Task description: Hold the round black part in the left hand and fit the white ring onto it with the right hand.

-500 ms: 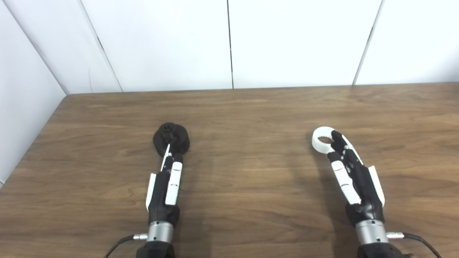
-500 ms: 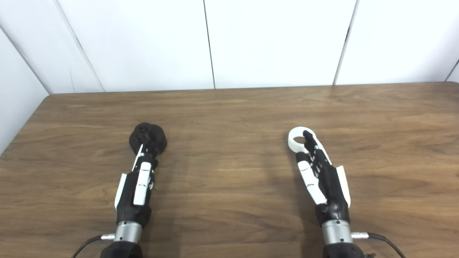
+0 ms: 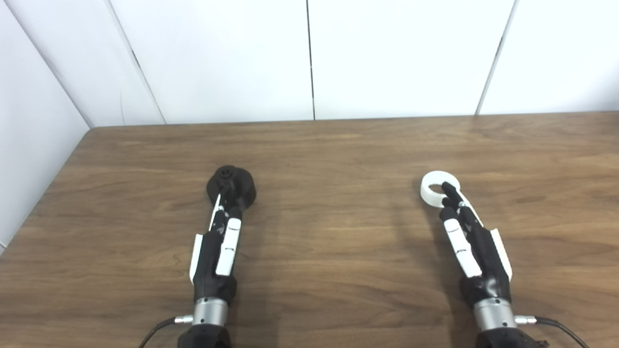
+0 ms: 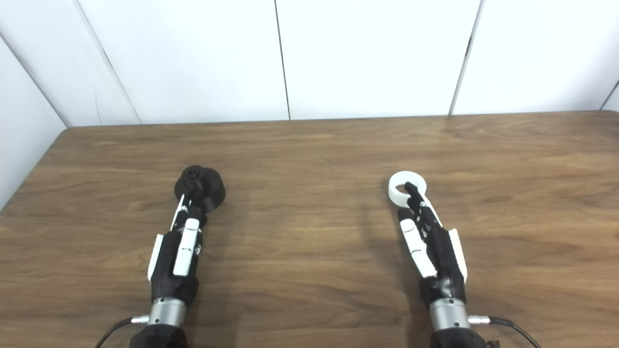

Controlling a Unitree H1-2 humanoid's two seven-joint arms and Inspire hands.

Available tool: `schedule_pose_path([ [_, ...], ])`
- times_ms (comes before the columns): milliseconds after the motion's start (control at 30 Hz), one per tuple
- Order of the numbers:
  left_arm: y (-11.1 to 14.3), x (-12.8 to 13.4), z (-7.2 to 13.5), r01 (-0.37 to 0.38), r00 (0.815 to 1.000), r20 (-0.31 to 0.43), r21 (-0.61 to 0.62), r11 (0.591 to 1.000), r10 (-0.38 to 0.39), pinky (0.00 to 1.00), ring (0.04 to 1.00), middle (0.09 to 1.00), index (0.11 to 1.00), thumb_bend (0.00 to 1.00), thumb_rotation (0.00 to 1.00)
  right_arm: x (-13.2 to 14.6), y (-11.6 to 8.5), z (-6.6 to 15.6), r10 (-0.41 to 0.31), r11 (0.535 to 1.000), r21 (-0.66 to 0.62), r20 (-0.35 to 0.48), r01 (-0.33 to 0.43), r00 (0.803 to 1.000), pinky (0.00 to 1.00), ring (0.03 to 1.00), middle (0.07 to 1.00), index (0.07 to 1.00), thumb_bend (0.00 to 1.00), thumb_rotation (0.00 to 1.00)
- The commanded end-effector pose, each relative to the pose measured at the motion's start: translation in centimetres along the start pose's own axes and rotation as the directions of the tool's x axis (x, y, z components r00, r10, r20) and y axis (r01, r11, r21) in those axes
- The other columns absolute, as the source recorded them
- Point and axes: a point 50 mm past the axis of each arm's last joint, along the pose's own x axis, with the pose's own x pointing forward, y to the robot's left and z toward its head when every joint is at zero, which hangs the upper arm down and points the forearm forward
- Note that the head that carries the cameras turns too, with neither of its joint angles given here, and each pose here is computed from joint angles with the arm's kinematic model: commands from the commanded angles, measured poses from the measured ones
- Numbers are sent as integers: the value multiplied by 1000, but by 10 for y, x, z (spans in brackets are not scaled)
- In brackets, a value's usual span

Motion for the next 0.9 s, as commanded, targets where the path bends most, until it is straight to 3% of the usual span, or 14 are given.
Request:
schedule_pose_path([
  [0,7,3,7,15,999,40,27,1000,-16,1000,1000,1000,1000,564,787,1,40,9,-50,987,156,43,43,998,930,948,949,882,482,741],
  [167,8,2,7,15,999,41,42,999,-17,1000,1000,1000,1000,565,746,3,39,9,-46,987,156,52,37,998,937,953,949,885,482,745],
  [267,15,2,14,25,999,27,180,983,-30,1000,1000,1000,1000,604,713,3,39,9,-41,988,152,56,32,998,938,952,946,885,489,755],
  [433,31,8,39,-20,996,85,332,943,-9,945,990,1000,996,707,456,2,36,8,-36,991,132,55,29,998,931,947,946,883,487,771],
  [533,42,16,55,-42,994,111,382,923,-1,986,996,997,971,833,311,2,36,6,-33,991,135,57,25,998,922,945,942,877,518,778],
  [633,58,23,71,-58,994,108,513,857,3,945,971,975,955,942,361,2,37,5,-33,991,132,57,26,998,906,934,935,872,534,777],
  [867,85,47,95,-56,995,103,669,741,-17,955,983,987,956,984,317,2,36,4,-27,992,126,67,18,997,912,936,934,868,529,777],
])
